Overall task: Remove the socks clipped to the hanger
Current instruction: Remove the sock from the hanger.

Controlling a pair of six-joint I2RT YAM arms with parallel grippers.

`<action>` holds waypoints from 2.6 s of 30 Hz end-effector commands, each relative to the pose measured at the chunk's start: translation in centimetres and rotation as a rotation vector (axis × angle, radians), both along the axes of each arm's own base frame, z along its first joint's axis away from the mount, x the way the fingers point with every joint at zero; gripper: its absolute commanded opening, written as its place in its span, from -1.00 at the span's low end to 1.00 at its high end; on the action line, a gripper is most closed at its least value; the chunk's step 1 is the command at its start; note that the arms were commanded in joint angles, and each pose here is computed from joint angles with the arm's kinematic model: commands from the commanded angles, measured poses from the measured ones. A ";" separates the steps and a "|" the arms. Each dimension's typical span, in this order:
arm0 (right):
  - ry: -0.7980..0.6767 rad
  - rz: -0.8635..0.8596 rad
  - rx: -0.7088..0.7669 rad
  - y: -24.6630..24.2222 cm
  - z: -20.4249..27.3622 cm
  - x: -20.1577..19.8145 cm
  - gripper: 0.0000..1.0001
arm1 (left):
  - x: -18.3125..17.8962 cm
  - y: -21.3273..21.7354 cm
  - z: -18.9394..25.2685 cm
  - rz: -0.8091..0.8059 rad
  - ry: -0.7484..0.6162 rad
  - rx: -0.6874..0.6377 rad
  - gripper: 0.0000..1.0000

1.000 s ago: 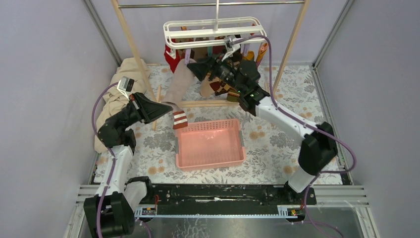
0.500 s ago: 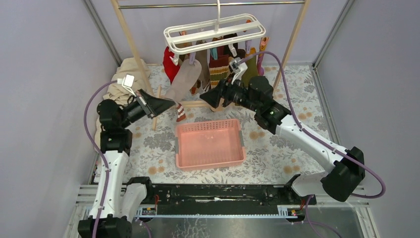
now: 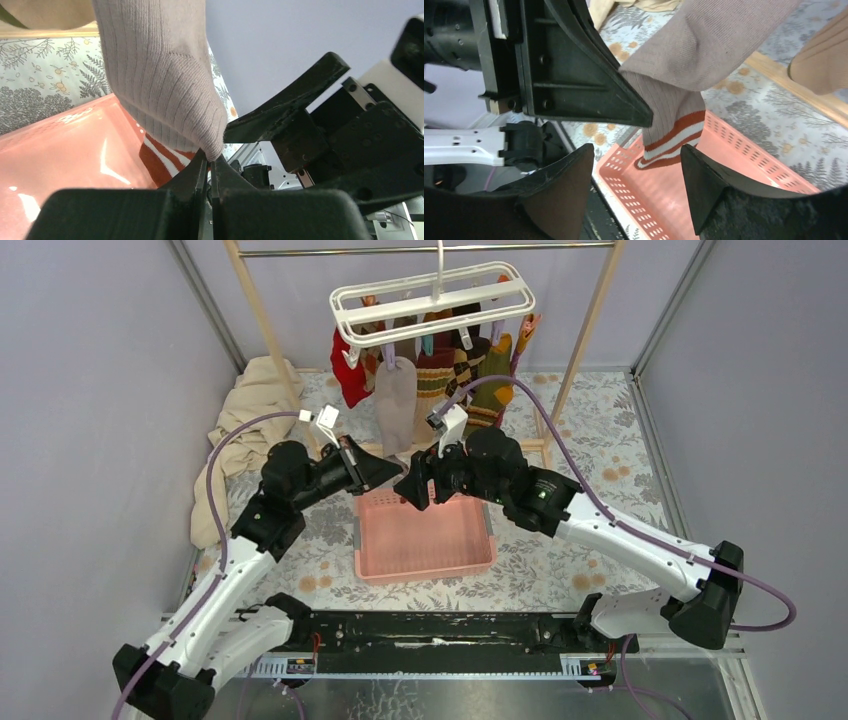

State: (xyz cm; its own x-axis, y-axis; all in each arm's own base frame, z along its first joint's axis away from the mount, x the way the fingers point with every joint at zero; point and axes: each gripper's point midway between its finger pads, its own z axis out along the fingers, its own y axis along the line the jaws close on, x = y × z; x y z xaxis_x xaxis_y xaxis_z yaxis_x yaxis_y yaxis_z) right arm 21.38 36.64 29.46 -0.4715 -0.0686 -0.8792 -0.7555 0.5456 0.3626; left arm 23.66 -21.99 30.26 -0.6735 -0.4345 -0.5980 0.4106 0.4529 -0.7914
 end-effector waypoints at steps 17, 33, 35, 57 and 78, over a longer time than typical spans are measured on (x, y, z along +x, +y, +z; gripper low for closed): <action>-0.300 -0.302 -0.189 -5.4 -1.3 4.0 0.18 | -1.9 -6.5 4.0 -0.062 -0.051 -0.017 -0.97; -0.348 -0.297 -0.137 -7.7 1.0 2.6 -1.00 | -1.8 -6.4 4.8 -0.073 -0.114 0.038 0.29; -0.346 -0.294 -0.143 -8.1 1.3 2.3 -1.00 | -1.8 -6.3 5.5 -0.071 -0.137 0.051 0.52; -0.155 -0.202 -0.057 -12.2 5.1 3.3 -1.00 | 6.1 -3.6 9.7 0.268 -0.444 0.225 0.97; -0.066 -0.229 -0.014 -14.1 4.5 4.5 -1.00 | 13.6 -0.4 14.1 0.312 -0.583 0.105 0.96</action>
State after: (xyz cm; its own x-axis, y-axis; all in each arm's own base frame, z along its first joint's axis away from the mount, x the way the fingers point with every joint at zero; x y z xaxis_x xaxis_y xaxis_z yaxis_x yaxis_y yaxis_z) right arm 26.15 21.97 32.24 -0.4468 -0.0174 -0.8945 -0.6022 0.7452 0.2863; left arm 37.09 -21.50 40.57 -0.1536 -0.4299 -0.8897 0.4903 0.7486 -0.4464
